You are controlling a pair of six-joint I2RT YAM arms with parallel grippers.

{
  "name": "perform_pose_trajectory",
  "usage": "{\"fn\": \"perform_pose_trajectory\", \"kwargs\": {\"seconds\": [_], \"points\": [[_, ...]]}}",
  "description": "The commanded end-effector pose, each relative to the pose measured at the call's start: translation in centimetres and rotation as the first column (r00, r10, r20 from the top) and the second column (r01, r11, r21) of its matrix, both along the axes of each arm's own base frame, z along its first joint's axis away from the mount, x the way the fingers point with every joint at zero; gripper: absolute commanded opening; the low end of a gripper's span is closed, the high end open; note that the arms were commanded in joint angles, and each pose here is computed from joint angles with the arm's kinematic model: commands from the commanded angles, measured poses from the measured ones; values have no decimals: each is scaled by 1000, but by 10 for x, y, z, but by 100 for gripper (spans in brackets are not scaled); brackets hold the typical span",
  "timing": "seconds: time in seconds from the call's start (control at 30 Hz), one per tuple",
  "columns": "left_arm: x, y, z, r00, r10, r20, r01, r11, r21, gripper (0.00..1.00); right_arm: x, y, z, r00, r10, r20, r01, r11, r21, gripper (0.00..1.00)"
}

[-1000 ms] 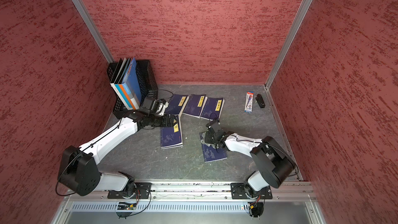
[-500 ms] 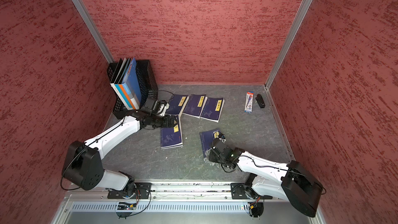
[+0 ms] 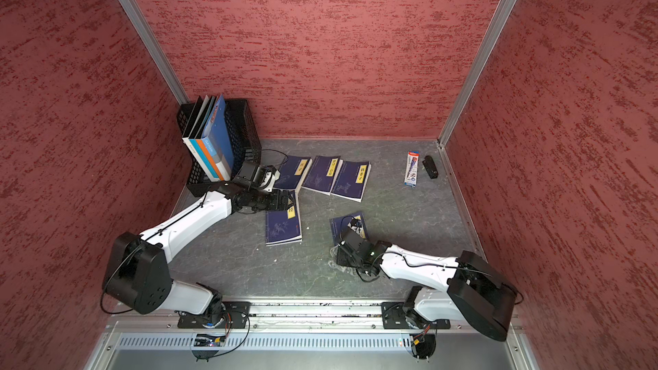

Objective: Wipe the cover of the book
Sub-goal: Wipe the dirt from the cover of the book.

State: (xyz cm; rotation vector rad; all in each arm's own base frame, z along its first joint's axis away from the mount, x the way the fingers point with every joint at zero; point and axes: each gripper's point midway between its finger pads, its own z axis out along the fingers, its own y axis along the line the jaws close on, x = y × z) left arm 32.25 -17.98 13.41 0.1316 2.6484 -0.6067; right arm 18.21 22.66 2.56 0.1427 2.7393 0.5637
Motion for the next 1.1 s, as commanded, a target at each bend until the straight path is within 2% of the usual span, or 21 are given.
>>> {"fn": "perform_pose_trajectory", "kwargs": {"seconds": [0.0, 0.2, 0.33, 0.47, 0.57, 0.87, 1.07], "points": [[6, -2, 11, 1000, -10, 26, 10, 1000, -3, 93, -7, -30, -39, 996, -24, -81, 11, 988, -156, 28], [3, -4, 12, 1000, -13, 26, 13, 1000, -7, 93, 45, -32, -44, 998, -57, -15, 53, 982, -181, 27], [-1, -8, 9, 1000, -14, 24, 14, 1000, -3, 93, 81, -26, -36, 995, -87, 39, 91, 987, -130, 27], [-2, -13, 7, 1000, -23, 21, 23, 1000, 7, 93, 98, -23, -33, 996, -77, 44, 82, 987, -141, 26], [-1, -13, 11, 999, -25, 36, 25, 1000, 12, 94, 82, -32, -35, 997, -82, 16, 83, 987, -137, 26], [3, -13, 12, 998, -21, 51, 20, 999, 27, 93, -19, -69, -47, 980, -155, -121, 139, 982, -129, 26], [5, -13, 11, 998, -24, 50, 23, 999, 32, 93, -49, -81, -42, 972, -174, -156, 150, 976, -156, 26]]}}
